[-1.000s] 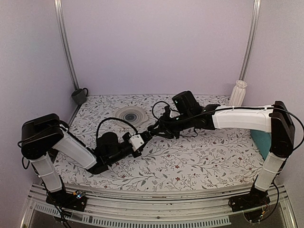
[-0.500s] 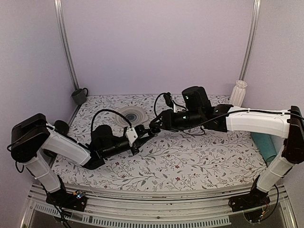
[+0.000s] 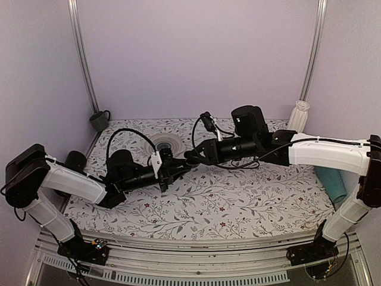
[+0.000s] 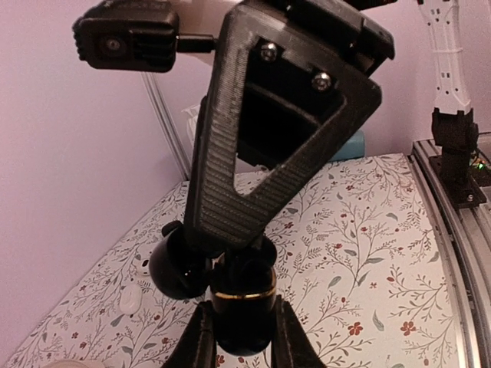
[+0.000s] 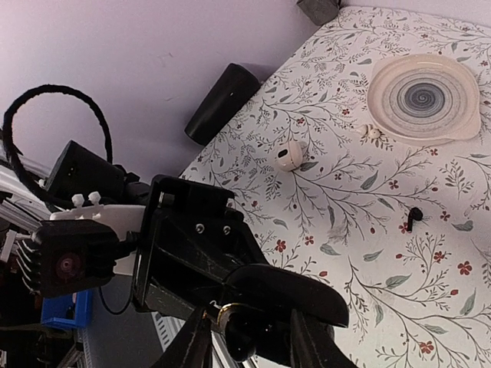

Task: Insert the wireless bluetooth earbuds into the charging case
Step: Pick up the right earbud from the center of the board.

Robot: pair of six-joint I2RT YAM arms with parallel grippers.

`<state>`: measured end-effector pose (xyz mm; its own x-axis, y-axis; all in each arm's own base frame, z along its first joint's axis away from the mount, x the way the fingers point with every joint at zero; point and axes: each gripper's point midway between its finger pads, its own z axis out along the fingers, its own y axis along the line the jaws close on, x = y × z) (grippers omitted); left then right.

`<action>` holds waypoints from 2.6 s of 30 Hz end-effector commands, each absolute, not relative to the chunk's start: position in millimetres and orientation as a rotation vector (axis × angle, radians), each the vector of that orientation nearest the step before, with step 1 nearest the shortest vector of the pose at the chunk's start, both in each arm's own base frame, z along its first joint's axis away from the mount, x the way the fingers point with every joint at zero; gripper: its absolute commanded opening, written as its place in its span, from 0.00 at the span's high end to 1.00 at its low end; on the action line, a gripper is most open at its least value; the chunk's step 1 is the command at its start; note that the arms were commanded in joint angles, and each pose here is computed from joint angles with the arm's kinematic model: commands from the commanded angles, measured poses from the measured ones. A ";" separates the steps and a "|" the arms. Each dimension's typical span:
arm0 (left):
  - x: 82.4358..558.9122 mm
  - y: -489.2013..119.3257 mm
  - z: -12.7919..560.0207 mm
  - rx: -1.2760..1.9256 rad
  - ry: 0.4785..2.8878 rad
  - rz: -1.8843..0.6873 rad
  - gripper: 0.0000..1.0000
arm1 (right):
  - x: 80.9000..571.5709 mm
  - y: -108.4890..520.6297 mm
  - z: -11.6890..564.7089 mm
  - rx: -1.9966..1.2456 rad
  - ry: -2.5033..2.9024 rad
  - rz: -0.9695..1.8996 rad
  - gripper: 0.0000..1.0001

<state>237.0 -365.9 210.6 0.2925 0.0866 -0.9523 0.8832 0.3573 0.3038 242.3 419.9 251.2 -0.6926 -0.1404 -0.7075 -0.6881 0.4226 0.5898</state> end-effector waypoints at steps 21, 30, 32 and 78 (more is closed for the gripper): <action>221.0 -379.2 204.7 1.164 1.247 -0.897 1.00 | 211.4 450.0 280.5 -0.861 1.876 1.219 0.75; 239.9 -376.1 205.1 1.104 1.301 -0.809 1.00 | 218.5 456.5 265.6 -0.819 1.954 1.163 0.68; 244.6 -374.2 205.1 1.088 1.311 -0.782 1.00 | 223.9 457.4 263.3 -0.773 1.999 1.148 0.68; 248.6 -365.1 210.5 1.041 1.295 -0.720 1.00 | 250.5 428.6 263.3 -0.396 2.263 1.111 0.66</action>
<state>254.8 -359.5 199.8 0.1563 0.1474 -0.9766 0.8848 0.4186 0.2048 245.7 422.8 257.8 -0.8132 0.0255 -0.5815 -0.4487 0.6088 0.6542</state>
